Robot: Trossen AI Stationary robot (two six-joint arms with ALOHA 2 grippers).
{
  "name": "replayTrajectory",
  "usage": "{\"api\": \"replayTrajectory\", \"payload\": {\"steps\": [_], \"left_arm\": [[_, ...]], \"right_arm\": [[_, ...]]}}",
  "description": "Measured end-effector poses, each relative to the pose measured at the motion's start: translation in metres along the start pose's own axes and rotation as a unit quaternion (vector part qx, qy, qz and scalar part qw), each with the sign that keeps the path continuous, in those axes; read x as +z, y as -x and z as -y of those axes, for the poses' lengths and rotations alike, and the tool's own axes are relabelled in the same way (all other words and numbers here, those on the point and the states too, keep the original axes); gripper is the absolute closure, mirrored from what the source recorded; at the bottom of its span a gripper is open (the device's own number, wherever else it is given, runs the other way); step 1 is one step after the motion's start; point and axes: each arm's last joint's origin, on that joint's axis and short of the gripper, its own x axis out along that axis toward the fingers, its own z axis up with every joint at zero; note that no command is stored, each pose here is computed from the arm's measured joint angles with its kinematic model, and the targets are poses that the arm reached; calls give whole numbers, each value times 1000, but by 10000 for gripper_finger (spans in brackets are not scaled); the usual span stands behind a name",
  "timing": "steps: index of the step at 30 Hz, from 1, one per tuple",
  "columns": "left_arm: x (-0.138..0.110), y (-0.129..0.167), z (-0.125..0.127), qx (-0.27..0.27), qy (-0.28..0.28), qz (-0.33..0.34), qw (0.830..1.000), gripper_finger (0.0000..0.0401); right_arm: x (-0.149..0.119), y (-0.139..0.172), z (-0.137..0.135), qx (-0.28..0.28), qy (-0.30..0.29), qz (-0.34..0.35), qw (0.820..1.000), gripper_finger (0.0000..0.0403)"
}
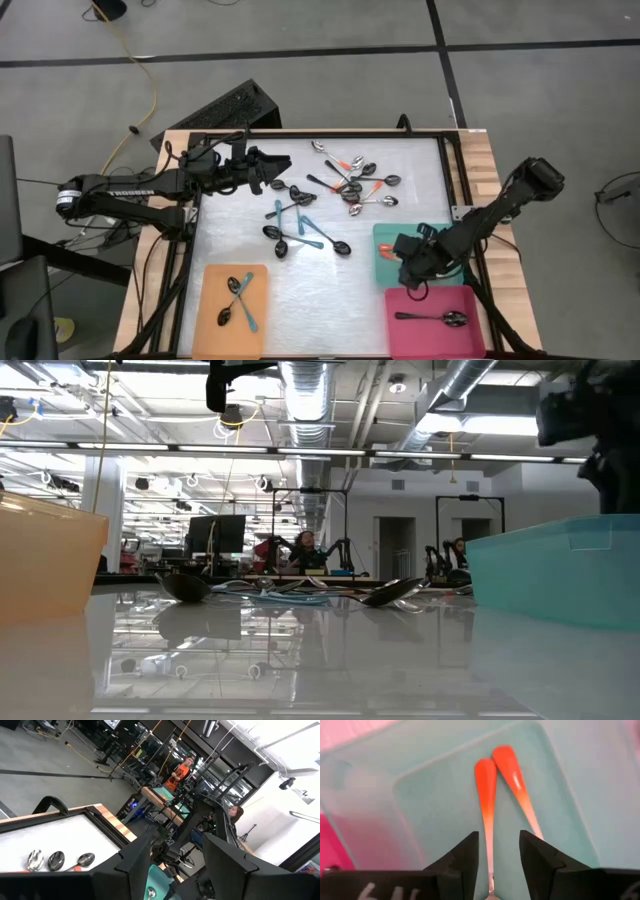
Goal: Sort silverware by color (type)
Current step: Put the black spoon into the pink bin
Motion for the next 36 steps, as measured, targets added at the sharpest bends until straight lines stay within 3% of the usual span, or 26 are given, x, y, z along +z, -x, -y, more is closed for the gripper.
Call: {"api": "replayTrajectory", "payload": {"steps": [13, 23, 30, 36], "left_arm": [[-2, 0, 2, -35, 9, -36, 999, 238], [-2, 2, 2, -48, 32, -51, 997, 238], [4, 7, -9, -41, 41, -89, 994, 238], [9, 14, -21, 2, 31, -101, 994, 238]], "right_arm": [[16, 26, 20, 58, -49, 59, 995, 258], [42, 40, 25, 126, -73, 157, 977, 258], [66, 45, 38, 124, -104, 234, 959, 258], [90, 42, 54, 110, -140, 278, 944, 258]]}}
